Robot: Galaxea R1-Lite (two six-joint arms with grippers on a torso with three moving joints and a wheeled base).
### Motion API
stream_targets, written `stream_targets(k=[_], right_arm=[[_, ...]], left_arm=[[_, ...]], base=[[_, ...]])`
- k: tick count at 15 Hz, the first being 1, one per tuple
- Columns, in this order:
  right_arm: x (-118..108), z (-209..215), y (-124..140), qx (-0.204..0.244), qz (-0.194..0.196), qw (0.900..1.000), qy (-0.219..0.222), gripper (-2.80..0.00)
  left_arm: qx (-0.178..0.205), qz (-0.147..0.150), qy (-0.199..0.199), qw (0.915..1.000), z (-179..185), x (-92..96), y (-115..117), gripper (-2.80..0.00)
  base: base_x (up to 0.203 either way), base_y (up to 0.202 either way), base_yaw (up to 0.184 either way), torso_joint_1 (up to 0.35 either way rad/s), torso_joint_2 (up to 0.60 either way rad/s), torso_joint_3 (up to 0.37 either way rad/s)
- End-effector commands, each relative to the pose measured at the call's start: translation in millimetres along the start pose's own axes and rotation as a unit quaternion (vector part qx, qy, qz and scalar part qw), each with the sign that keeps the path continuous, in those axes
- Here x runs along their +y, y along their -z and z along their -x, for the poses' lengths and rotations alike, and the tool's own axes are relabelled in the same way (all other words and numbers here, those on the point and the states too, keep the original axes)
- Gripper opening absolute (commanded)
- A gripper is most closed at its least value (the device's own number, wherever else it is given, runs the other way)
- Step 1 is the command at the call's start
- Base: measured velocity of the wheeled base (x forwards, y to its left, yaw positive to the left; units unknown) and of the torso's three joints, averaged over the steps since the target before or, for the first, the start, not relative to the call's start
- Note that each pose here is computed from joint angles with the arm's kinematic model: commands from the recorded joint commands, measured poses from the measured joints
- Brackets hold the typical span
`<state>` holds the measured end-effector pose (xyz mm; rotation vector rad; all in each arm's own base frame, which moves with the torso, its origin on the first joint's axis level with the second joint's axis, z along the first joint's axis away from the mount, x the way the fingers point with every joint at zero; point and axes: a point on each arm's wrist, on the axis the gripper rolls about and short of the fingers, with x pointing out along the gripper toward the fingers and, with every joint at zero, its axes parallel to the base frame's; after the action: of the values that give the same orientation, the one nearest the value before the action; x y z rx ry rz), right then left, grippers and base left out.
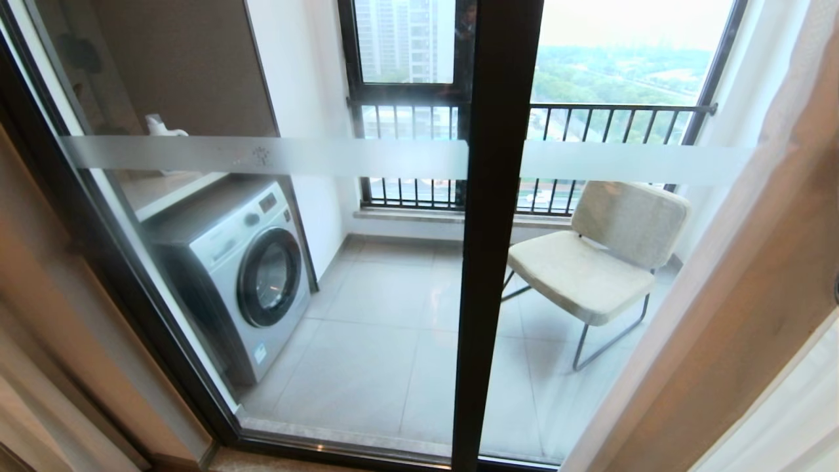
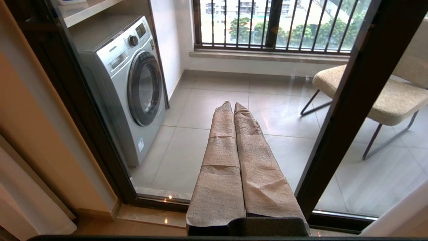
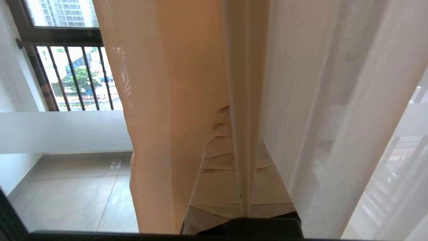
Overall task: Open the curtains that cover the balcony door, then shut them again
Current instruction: Pull the inner curtains open on both sides
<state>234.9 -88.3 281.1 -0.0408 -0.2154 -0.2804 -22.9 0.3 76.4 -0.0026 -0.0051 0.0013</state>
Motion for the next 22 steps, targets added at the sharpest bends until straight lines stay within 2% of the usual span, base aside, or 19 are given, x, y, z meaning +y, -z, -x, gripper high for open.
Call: stream_targets(k=[1, 22], right_arm=[[-4.0, -0.6, 0.9, 0.001, 0.001, 1.0, 0.007, -2.8], [-18.7, 2.8, 0.2, 0.002, 0.009, 0.999, 0.037, -2.8]], left_arm=[[-0.001, 0.0, 0.0, 1.0, 0.0, 0.0, 0.0, -2.8], [0.0, 0.001, 0.001, 1.0, 0.0, 0.0, 0.1, -2.8]], base=[[0.0, -0.191, 0.001, 0.003, 0.01, 0.002], [0.0, -0.19, 0.0, 0.003, 0.0, 0.002]])
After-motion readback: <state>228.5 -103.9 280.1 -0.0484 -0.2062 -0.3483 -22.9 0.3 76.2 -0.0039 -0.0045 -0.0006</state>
